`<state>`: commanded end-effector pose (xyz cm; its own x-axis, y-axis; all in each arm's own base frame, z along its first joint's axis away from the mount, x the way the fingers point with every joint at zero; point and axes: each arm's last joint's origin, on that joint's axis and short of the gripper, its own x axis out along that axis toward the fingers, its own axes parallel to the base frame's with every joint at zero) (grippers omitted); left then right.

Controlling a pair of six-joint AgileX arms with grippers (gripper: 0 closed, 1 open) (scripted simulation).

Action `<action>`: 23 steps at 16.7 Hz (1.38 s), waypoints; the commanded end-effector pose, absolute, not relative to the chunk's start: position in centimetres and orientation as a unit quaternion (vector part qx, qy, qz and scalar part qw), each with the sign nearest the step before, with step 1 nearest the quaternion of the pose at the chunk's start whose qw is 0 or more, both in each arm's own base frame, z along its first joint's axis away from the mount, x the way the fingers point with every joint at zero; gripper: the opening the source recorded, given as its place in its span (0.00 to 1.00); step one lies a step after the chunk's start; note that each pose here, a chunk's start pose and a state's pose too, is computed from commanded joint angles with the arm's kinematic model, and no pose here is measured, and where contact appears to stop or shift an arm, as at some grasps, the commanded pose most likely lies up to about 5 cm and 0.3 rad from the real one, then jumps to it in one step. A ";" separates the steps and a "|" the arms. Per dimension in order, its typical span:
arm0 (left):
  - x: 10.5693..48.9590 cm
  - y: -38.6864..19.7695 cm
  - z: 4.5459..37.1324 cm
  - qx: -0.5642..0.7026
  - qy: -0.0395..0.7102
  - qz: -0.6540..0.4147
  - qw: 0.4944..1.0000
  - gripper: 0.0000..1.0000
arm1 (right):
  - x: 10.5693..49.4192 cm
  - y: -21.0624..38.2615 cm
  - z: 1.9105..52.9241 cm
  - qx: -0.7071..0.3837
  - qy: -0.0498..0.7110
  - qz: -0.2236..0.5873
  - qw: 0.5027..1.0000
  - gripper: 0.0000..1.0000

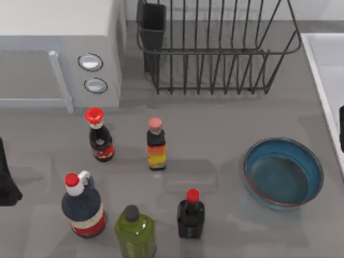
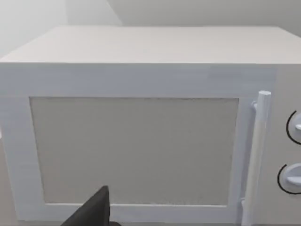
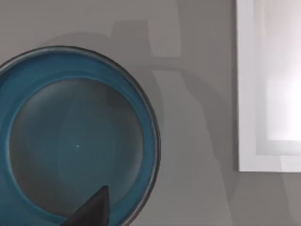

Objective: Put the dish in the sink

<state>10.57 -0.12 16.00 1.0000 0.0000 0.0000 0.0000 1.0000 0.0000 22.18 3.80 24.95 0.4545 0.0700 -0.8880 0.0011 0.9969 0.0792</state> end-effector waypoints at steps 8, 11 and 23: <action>10.6 -0.1 16.0 0.000 0.000 0.000 1.000 1.00 | 29.8 7.8 23.1 0.007 0.696 -0.002 0.718 1.00; 10.6 -0.1 16.0 0.000 0.000 0.000 1.000 1.00 | 30.5 8.2 22.9 0.003 0.707 -0.004 0.707 1.00; 10.6 -0.1 16.0 0.000 0.000 0.000 1.000 1.00 | 31.0 8.3 15.9 0.005 0.702 -0.002 0.712 1.00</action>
